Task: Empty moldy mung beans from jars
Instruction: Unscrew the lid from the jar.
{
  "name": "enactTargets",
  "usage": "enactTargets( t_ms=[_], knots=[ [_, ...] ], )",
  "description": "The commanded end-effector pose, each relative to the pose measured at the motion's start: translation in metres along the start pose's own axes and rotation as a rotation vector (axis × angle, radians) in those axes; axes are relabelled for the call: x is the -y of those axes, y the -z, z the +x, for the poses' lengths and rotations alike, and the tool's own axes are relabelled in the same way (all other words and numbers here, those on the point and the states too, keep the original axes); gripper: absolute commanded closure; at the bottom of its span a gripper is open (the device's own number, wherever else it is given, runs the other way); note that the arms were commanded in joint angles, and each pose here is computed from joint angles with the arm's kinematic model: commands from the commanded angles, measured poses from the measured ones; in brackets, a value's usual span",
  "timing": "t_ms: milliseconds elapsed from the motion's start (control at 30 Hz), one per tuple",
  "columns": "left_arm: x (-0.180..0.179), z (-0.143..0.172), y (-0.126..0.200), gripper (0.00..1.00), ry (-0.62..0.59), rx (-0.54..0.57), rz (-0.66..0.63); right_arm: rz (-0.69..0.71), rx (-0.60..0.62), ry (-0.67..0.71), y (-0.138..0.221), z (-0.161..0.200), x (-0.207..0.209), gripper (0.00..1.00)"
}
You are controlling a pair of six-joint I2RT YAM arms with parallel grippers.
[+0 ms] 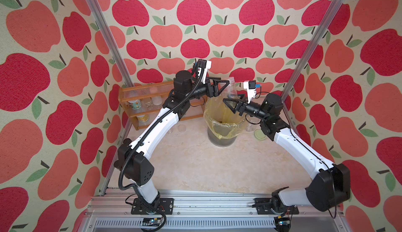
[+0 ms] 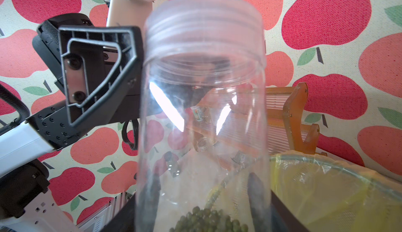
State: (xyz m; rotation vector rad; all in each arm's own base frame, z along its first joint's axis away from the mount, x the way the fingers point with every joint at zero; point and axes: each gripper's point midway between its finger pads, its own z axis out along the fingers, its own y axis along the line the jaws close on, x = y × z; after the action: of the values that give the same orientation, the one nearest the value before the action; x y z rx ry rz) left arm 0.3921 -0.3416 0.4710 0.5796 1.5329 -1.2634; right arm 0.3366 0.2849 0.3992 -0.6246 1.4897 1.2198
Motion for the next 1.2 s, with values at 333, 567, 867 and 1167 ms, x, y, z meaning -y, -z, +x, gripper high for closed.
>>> enactTargets(
  t_ms=[333,567,867,1167],
  knots=[
    [0.002,-0.006,-0.014,0.36,0.023,-0.032,0.051,-0.056,-0.016,0.086,-0.007,-0.002,-0.019,0.60],
    [-0.002,0.003,-0.022,0.38,0.075,-0.094,0.052,-0.040,-0.025,0.118,-0.008,-0.003,-0.020,0.60],
    [-0.004,0.006,-0.026,0.35,0.101,-0.132,0.047,-0.019,-0.048,0.170,-0.010,0.001,-0.024,0.60],
    [-0.007,0.010,-0.027,0.25,0.148,-0.151,0.030,0.008,-0.056,0.233,-0.011,0.003,-0.026,0.60]
  ],
)
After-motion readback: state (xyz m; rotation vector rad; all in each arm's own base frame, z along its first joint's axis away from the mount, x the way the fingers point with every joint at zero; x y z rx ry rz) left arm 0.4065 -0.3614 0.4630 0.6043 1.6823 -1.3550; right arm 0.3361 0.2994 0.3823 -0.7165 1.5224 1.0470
